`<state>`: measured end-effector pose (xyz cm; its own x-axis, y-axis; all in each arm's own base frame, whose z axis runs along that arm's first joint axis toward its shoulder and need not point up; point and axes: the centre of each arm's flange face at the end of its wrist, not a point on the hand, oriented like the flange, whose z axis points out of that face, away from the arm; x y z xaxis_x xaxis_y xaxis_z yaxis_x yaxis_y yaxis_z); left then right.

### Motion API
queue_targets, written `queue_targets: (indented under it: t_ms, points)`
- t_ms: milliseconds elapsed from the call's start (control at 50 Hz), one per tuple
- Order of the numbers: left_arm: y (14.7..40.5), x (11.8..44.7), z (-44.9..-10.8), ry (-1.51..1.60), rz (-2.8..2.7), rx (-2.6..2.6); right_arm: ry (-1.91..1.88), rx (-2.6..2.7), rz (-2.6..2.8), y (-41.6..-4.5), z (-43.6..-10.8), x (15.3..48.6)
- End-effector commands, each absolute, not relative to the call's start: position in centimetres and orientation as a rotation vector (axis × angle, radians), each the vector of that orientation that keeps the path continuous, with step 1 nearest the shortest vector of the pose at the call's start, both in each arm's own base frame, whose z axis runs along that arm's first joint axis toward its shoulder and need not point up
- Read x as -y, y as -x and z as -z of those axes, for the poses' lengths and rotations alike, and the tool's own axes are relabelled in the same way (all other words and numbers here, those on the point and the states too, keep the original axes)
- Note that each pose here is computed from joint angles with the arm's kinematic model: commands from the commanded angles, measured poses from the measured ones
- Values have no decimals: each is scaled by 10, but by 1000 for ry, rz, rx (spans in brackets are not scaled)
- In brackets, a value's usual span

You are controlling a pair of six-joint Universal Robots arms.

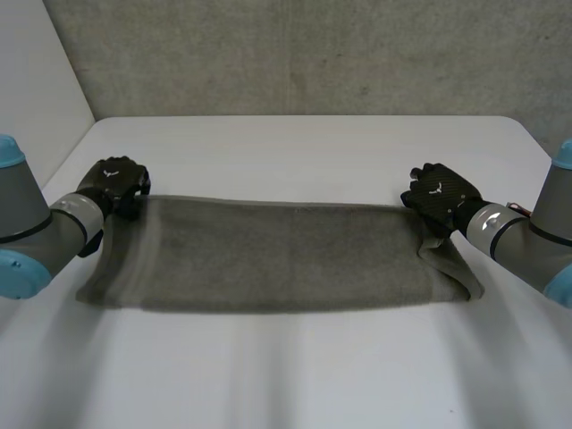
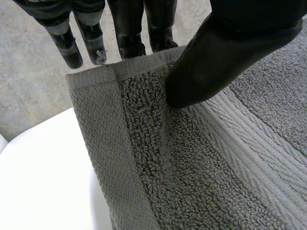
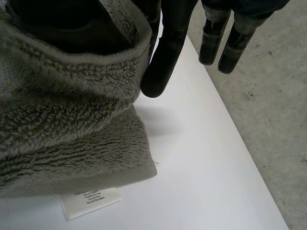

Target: Fold the towel.

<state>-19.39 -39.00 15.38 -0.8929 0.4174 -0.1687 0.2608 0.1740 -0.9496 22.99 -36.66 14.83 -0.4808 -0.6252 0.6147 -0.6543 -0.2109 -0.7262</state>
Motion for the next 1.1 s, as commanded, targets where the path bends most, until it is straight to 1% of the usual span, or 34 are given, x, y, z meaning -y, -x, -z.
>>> queue_targets:
  t_ms: [20, 140, 200, 220, 240, 260, 300, 320, 340, 360, 380, 400, 480, 500, 580, 620, 640, 660, 680, 720, 800, 840, 900, 940, 1000, 1060, 1100]
  points:
    - [200, 390, -149, 686, -1808, 2297, -1586, 1946, -1841, -231, -147, 372]
    - [202, 388, -144, 683, -1796, 2321, -1572, 1949, -1823, -230, -140, 375]
    - [204, 386, -149, 691, -1827, 2331, -1525, 1911, -1844, -229, -148, 380]
    - [204, 386, -149, 691, -1827, 2331, -1504, 1879, -1879, -229, -158, 381]
    - [206, 384, -153, 699, -1843, 2329, -1504, 1879, -1879, -229, -158, 381]
    - [206, 384, -153, 699, -1844, 2329, -1482, 1841, -1922, -229, -171, 380]
    - [206, 381, -172, 681, -1900, 2306, -1415, 1809, -2023, -230, -197, 378]
    - [207, 378, -184, 674, -1927, 2283, -1414, 1809, -2023, -230, -197, 378]
    - [207, 378, -184, 674, -1928, 2283, -1372, 1818, -2076, -229, -209, 375]
    - [207, 374, -194, 672, -1951, 2264, -1371, 1818, -2077, -229, -209, 375]
    - [207, 373, -194, 672, -1951, 2264, -1319, 1827, -2137, -228, -222, 372]
    - [207, 369, -203, 671, -1972, 2246, -1277, 1839, -2190, -227, -232, 369]
    - [206, 352, -225, 673, -2022, 2198, -1213, 1865, -2252, -224, -243, 364]
    - [206, 352, -225, 673, -2022, 2198, -1202, 1880, -2262, -223, -244, 362]
    - [212, 337, -229, 658, -1994, 2177, -1237, 1897, -2265, -222, -241, 360]
    - [214, 333, -229, 655, -1978, 2172, -1316, 1918, -2274, -223, -230, 362]
    - [217, 329, -228, 655, -1964, 2169, -1316, 1918, -2274, -223, -230, 362]
    - [217, 329, -228, 655, -1964, 2169, -1349, 1934, -2268, -224, -221, 365]
    - [219, 327, -227, 654, -1954, 2169, -1349, 1934, -2268, -224, -221, 365]
    - [219, 325, -224, 656, -1943, 2174, -1367, 1961, -2255, -225, -208, 371]
    - [221, 320, -219, 661, -1918, 2187, -1329, 1990, -2228, -224, -199, 384]
    - [221, 319, -218, 663, -1913, 2188, -1308, 2044, -2193, -224, -188, 393]
    - [221, 319, -217, 664, -1908, 2192, -1304, 2083, -2170, -223, -183, 396]
    - [221, 319, -217, 661, -1909, 2195, -1270, 2194, -2090, -221, -172, 401]
    - [221, 319, -217, 663, -1908, 2196, -1157, 2324, -1994, -215, -168, 405]
    - [220, 319, -218, 663, -1910, 2195, -1126, 2373, -1969, -214, -168, 404]
    - [220, 319, -220, 659, -1917, 2190, -1087, 2391, -2009, -213, -175, 400]
